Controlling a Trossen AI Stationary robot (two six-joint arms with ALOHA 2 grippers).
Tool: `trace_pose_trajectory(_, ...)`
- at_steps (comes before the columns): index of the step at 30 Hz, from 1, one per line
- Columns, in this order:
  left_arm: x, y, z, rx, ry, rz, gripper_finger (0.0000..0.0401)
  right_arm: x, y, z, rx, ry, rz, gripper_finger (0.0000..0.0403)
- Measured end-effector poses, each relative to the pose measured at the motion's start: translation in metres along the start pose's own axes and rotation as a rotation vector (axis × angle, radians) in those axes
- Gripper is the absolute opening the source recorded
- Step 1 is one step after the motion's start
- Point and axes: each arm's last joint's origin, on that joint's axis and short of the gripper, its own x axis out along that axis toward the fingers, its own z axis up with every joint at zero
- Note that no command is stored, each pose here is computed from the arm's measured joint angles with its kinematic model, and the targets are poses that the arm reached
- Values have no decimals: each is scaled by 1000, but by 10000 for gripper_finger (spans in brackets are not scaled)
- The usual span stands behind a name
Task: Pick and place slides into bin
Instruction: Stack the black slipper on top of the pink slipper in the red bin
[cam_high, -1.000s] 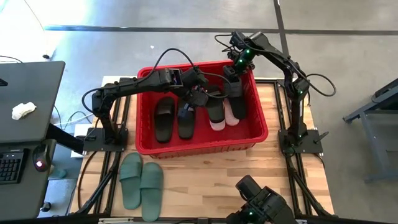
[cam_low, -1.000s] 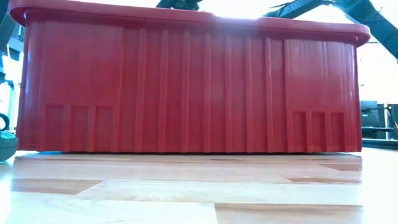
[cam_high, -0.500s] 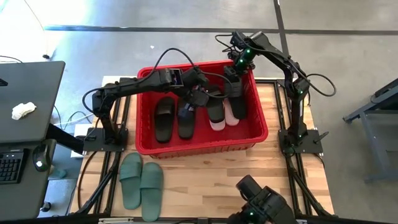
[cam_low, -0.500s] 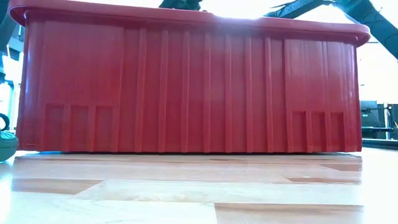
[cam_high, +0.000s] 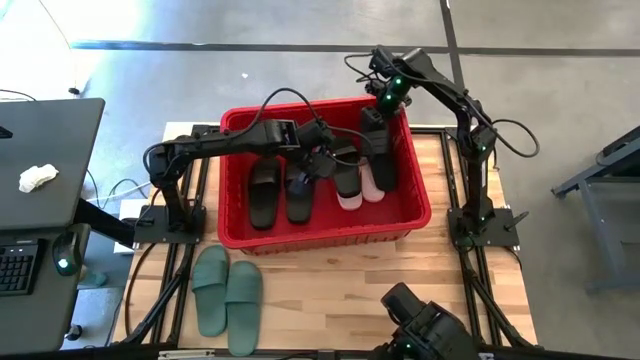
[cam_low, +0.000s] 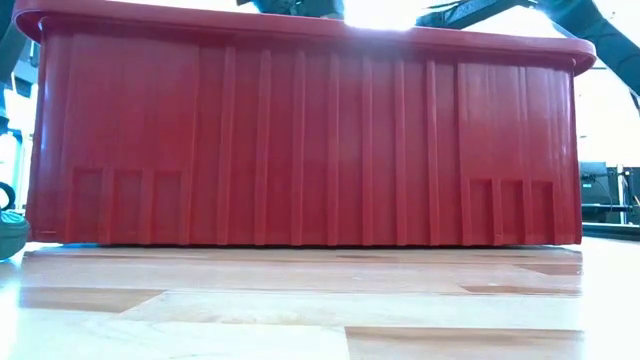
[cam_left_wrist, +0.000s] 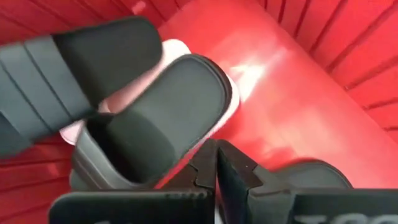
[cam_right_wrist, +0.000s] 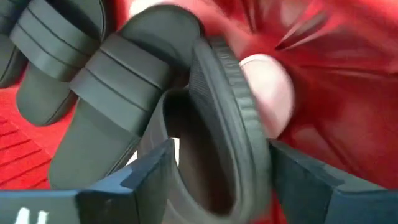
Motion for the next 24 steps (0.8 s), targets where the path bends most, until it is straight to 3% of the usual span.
trace_pose_trajectory(9, 0, 2, 2, 5, -21, 20, 3, -44, 15, -2, -91, -96, -23, 238)
trace_pose_trajectory(15, 0, 2, 2, 27, -22, 24, 2, -65, 57, -14, -418, -170, -28, 226)
trace_pose_trajectory(24, -3, 1, 1, 54, -9, 25, 2, -54, 118, -51, -713, -86, -382, 202)
